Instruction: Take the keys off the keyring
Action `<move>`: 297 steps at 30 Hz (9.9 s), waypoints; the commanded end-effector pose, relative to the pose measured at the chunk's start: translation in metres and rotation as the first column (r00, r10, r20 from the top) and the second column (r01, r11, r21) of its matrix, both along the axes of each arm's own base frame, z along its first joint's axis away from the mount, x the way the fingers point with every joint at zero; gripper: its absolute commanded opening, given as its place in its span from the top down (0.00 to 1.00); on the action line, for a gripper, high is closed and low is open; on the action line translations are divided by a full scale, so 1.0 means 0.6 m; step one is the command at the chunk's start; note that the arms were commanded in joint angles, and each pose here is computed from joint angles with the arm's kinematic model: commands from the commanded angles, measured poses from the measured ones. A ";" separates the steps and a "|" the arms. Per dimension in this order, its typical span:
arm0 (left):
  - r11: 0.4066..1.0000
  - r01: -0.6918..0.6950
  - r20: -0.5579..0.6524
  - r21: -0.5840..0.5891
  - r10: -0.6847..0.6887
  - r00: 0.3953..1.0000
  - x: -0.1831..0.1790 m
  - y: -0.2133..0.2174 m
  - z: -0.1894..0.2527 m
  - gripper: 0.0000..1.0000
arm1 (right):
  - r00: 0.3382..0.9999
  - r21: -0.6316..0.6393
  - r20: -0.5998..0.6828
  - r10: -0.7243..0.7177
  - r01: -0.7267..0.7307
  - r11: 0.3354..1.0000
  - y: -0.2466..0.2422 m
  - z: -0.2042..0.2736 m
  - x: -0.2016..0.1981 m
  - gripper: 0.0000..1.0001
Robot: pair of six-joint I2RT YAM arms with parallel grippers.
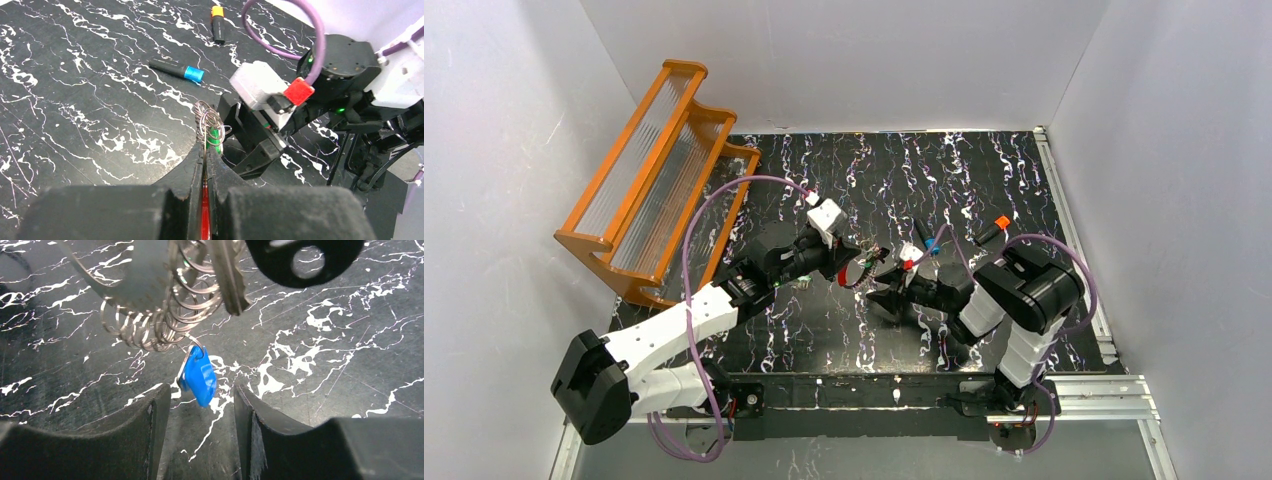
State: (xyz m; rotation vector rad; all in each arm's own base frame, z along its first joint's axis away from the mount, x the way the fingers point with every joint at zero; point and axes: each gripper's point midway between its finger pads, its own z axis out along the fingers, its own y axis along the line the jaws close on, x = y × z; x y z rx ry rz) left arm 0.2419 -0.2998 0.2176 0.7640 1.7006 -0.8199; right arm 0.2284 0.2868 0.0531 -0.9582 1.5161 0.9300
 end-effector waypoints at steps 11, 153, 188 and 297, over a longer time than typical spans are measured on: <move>0.991 0.029 0.071 -0.130 -0.020 0.997 0.000 -0.009 0.083 1.00 | 0.965 0.223 0.256 -0.054 -0.005 0.975 0.041 0.123 0.036 0.46; 0.968 0.250 0.258 0.001 -0.241 0.935 -0.014 -0.019 0.040 0.72 | 0.566 -0.445 0.754 0.333 0.067 0.893 0.027 0.332 0.023 0.99; 0.994 -0.007 0.290 0.111 -0.026 0.957 0.029 0.048 0.016 1.00 | 0.950 -0.503 0.227 0.213 -0.073 0.861 -0.004 0.316 -0.026 0.96; 0.959 0.269 0.296 0.084 -0.282 0.912 -0.064 -0.023 0.024 0.46 | 0.936 -0.481 0.115 0.333 -0.240 0.843 0.014 0.265 -0.045 0.99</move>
